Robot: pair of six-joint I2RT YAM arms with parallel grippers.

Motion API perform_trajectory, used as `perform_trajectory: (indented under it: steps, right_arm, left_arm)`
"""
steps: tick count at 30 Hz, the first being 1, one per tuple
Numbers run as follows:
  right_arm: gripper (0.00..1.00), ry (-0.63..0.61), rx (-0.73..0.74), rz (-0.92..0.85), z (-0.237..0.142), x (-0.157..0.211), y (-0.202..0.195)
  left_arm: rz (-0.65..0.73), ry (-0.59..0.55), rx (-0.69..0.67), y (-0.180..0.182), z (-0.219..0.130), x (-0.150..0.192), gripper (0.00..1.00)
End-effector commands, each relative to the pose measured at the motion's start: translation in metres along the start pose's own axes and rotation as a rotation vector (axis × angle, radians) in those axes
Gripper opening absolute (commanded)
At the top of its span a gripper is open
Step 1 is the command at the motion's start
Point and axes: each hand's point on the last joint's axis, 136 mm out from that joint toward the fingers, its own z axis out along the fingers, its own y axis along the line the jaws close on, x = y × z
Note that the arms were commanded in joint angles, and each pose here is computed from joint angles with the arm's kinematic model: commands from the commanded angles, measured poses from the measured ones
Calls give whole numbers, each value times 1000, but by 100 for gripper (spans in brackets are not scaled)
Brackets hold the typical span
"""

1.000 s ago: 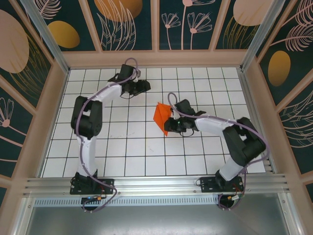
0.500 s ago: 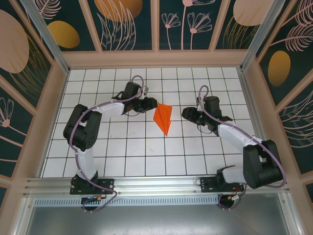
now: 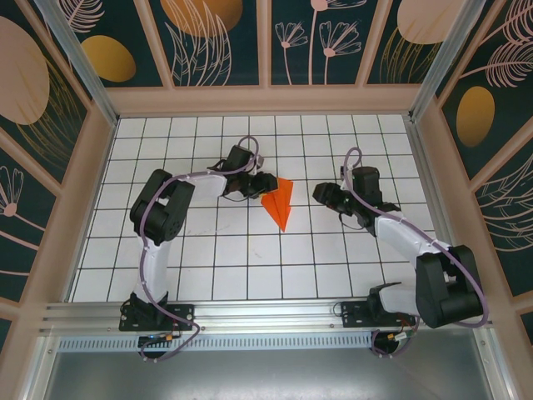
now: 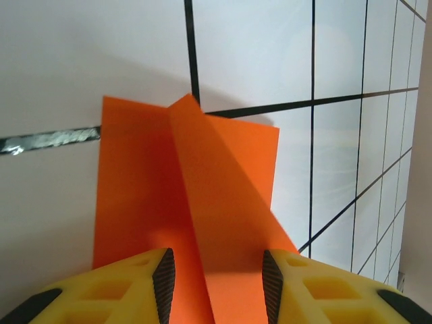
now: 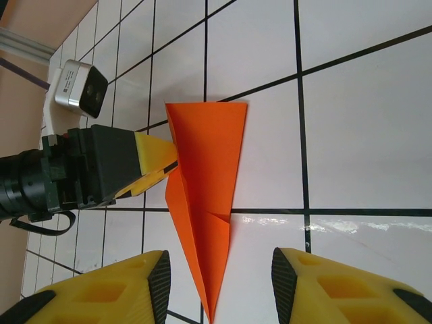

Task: Fold a paper plane with a square sheet of paper (fold left side to right side)
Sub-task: Turn over the paper at the center of the table.

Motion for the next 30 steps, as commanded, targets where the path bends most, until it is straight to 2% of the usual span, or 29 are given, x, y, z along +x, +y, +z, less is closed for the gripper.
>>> perform_trajectory:
  steps: [1, 7, 12, 17, 24, 30]
  right_arm:
    - [47, -17, -28, 9, -5, -1, 3]
    - [47, -10, -35, 16, -5, 2, 0]
    - [49, -7, -81, 21, -7, 3, 5]
    - [59, 7, -210, 43, -11, 4, 22]
    - [82, 50, -441, 58, -18, 7, 60]
    - [93, 98, -593, 24, -18, 17, 97]
  left_arm:
    - [-3, 22, 14, -5, 10, 0, 41]
    - [5, 30, 26, -11, 16, -4, 35]
    - [41, -2, 57, -30, 6, -14, 22]
    - [102, -78, 96, -64, -24, -28, 10]
    - [177, -213, 197, -127, -84, -46, 10]
    - [203, -244, 314, -166, -115, -46, 11]
